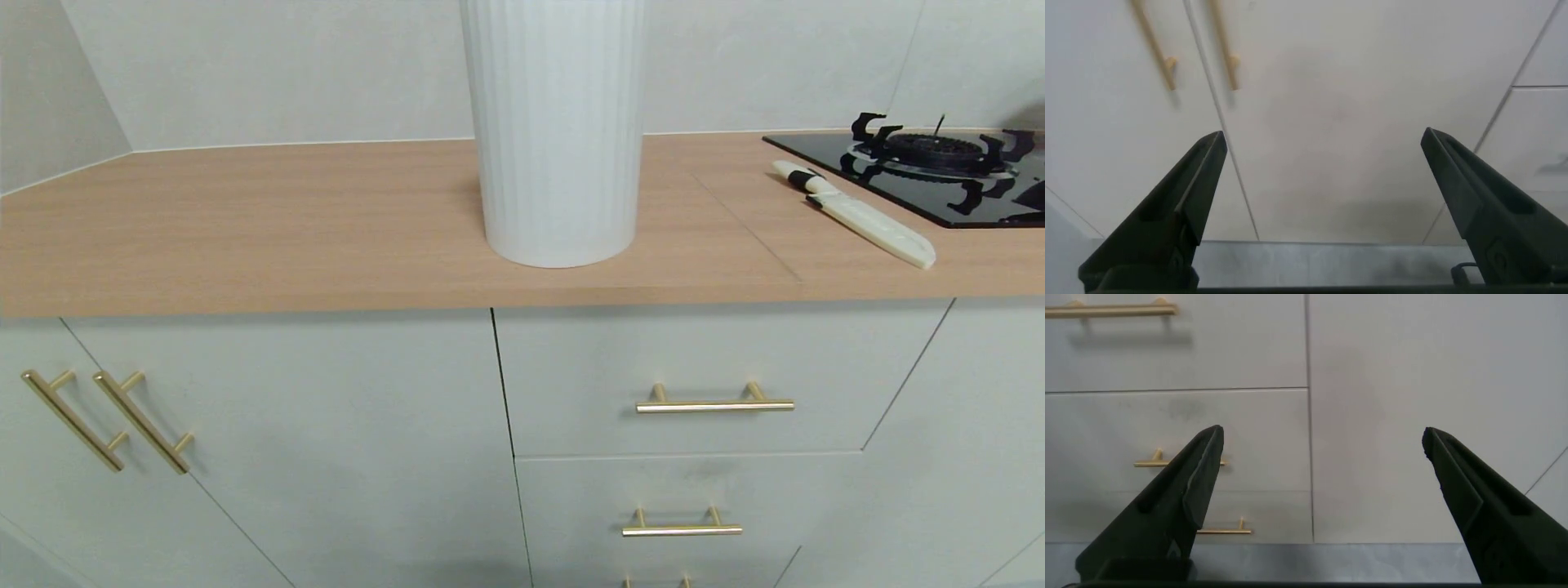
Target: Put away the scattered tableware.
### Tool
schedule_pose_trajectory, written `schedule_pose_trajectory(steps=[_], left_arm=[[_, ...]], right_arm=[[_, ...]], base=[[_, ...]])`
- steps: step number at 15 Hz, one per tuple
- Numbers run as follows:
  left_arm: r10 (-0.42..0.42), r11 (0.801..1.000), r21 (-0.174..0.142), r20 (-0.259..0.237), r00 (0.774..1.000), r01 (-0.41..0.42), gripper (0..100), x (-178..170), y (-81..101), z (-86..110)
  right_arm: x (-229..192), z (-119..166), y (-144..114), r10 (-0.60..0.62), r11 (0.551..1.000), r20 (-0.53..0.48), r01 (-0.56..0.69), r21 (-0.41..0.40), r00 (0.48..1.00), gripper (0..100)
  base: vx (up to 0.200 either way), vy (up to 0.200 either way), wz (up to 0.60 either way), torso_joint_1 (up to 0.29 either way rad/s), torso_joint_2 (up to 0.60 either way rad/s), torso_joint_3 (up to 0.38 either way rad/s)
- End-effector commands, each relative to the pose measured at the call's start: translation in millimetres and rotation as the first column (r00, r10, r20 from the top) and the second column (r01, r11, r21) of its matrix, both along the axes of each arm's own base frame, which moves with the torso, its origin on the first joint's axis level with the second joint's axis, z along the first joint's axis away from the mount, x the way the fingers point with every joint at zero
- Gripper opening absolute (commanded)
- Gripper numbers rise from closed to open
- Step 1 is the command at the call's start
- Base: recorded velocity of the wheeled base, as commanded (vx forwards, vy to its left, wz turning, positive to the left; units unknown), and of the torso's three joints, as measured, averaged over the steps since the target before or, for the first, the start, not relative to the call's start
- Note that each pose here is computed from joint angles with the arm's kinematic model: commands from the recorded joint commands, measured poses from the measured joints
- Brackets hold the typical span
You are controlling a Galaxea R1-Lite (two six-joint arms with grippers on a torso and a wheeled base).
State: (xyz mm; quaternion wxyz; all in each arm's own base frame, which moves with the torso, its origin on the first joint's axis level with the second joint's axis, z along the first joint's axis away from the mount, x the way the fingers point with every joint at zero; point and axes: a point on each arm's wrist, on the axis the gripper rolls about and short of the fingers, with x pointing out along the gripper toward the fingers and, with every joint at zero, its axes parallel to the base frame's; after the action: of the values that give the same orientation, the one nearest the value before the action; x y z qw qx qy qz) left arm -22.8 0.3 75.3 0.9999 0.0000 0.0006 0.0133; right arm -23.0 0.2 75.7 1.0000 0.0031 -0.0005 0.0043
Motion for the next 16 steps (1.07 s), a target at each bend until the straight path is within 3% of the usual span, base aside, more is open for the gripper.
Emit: schedule_pose_trajectory(steps=[1, 16], left_arm=[[0.001, 1.0, 0.0, 0.0, 1.0, -0.001, 100, 0.0, 0.0, 0.0], [0.001, 1.0, -0.005, 0.0, 1.0, -0.001, 100, 0.0, 0.0, 0.0]], right_arm=[[0.1, 0.0, 0.0, 0.001, 1.0, -0.001, -0.001, 0.0, 1.0, 100], [0.1, 0.0, 0.0, 0.001, 1.0, -0.001, -0.001, -0.002, 1.0, 100]], base=[[0.0, 0.0, 0.0, 0.0, 0.0, 0.0], [0.0, 0.0, 0.0, 0.0, 0.0, 0.0]])
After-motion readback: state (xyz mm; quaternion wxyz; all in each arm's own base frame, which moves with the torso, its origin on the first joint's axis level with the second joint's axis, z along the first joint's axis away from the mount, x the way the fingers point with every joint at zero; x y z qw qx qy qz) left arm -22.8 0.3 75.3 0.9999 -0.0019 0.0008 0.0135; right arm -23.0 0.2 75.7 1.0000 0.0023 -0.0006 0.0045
